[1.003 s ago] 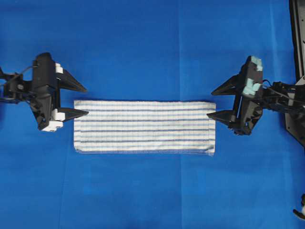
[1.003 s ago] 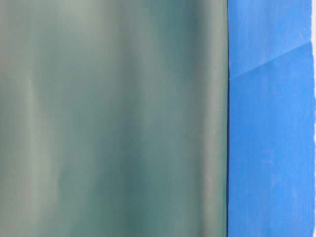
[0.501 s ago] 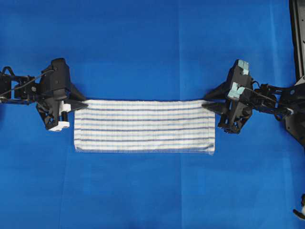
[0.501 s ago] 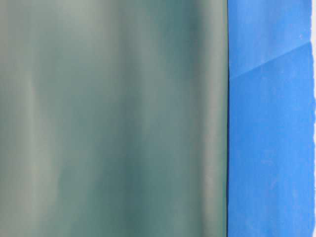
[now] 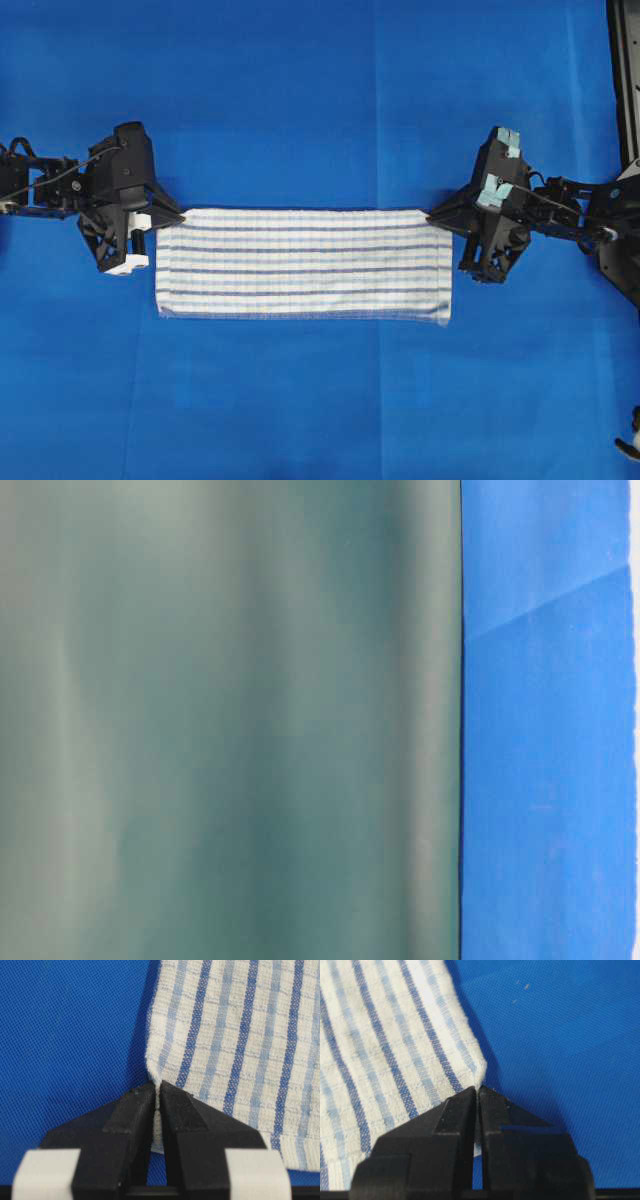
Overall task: Fold the blue towel.
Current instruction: 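Grasp the folded strip's left and right ends with both grippers, then lift the strip and rotate it to lie vertically, right gripper moving up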
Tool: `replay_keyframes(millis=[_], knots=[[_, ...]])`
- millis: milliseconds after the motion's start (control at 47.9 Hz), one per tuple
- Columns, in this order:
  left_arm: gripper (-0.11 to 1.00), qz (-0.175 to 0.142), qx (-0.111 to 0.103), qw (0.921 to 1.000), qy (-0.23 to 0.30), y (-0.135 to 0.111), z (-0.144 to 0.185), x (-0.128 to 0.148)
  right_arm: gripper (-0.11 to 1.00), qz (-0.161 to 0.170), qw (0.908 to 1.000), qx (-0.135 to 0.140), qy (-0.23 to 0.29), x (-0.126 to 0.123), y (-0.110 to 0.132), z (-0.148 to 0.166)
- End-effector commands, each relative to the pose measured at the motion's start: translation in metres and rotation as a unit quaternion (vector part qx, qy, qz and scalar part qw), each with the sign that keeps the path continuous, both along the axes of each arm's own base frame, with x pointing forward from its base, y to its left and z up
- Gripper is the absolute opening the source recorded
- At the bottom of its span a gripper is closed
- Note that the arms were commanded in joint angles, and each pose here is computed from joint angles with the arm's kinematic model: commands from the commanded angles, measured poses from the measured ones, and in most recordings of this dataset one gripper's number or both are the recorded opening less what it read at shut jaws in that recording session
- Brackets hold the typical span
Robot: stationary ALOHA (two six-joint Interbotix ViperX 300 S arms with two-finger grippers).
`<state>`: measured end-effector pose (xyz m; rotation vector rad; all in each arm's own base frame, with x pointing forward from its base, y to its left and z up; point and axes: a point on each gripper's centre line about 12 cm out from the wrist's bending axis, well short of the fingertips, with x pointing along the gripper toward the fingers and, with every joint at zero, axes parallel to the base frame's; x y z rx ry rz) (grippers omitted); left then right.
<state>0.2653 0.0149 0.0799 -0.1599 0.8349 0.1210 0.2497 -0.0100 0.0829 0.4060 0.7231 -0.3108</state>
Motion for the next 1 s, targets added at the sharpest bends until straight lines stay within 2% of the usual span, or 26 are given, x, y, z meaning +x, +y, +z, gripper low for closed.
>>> replay_keyframes(millis=[0, 313, 522, 627, 731, 982], knots=[[0.02, -0.006, 0.002, 0.9998, -0.02, -0.002, 0.016, 0.007, 0.01, 0.005, 0.9997, 0.005, -0.023, 0.004, 0.002, 0.016], [0.02, -0.03, -0.004, 0.9975, -0.064, -0.016, 0.079, 0.009, 0.01, 0.035, 0.9958, 0.027, -0.08, -0.004, 0.009, 0.069], [0.02, -0.054, -0.014, 0.9942, -0.093, -0.033, 0.102, 0.003, 0.01, 0.061, 0.9931, 0.035, -0.093, -0.007, 0.015, 0.093], [0.02, -0.05, -0.025, 0.9936, -0.098, -0.036, 0.105, 0.004, 0.01, 0.071, 0.9931, 0.03, -0.088, -0.004, 0.015, 0.096], [0.02, -0.035, -0.042, 0.993, -0.105, -0.036, 0.107, 0.009, 0.01, 0.076, 0.9929, 0.01, -0.091, 0.005, 0.01, 0.102], [0.02, -0.04, -0.06, 0.9882, -0.135, -0.049, 0.115, 0.035, 0.01, 0.029, 0.9958, -0.025, -0.084, 0.026, -0.031, 0.112]])
